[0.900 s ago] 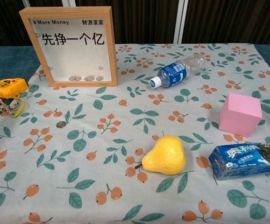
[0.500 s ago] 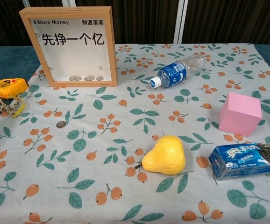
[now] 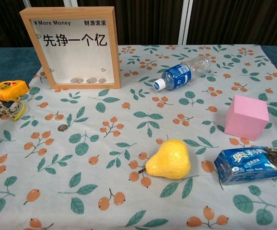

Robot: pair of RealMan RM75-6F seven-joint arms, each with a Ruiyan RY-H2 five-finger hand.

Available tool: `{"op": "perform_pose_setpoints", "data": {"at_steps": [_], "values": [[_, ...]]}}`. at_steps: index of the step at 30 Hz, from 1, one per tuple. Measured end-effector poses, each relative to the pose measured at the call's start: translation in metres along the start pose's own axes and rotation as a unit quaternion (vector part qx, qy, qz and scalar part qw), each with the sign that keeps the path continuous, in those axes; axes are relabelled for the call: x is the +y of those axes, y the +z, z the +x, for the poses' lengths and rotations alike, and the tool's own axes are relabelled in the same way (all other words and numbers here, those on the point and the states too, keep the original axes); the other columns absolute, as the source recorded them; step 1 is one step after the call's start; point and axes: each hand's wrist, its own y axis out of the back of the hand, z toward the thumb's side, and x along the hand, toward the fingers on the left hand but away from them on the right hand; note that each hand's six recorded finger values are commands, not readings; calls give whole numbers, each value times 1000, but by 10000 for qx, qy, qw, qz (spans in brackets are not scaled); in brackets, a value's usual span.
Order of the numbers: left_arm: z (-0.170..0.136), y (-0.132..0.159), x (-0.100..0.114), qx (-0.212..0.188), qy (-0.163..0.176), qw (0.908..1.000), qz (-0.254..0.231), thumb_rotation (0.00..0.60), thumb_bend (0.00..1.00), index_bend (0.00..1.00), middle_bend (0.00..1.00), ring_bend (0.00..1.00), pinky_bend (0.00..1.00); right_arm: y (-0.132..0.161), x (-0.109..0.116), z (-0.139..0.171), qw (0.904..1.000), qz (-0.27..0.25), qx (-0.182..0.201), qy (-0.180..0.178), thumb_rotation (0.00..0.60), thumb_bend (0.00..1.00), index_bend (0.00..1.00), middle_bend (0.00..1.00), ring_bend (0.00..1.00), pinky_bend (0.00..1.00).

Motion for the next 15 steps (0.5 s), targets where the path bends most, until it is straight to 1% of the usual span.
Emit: {"op": "perform_pose_setpoints", "data": {"at_steps": [3,8,13,15], "values": [[10,6,-5,-129,-223,9997,21,600,88,84,0,0,0,0,0,0,10000,4,-2,-5,600,297,79,0,0,0],[37,29,-17,-466,-688,9963,239,600,88,90,0,0,0,-1,0,0,10000,14,-24,4,600,296,79,0,0,0],[66,64,-35,-827,-1333,9872,302,600,88,117,0,0,0,-1,1,0,10000,16,-40,2,600,296,79,0,0,0],[78,80,-39,-965,-1494,9834,354,600,88,122,0,0,0,-1,0,1,10000,17,-48,6,600,296,79,0,0,0]]}}
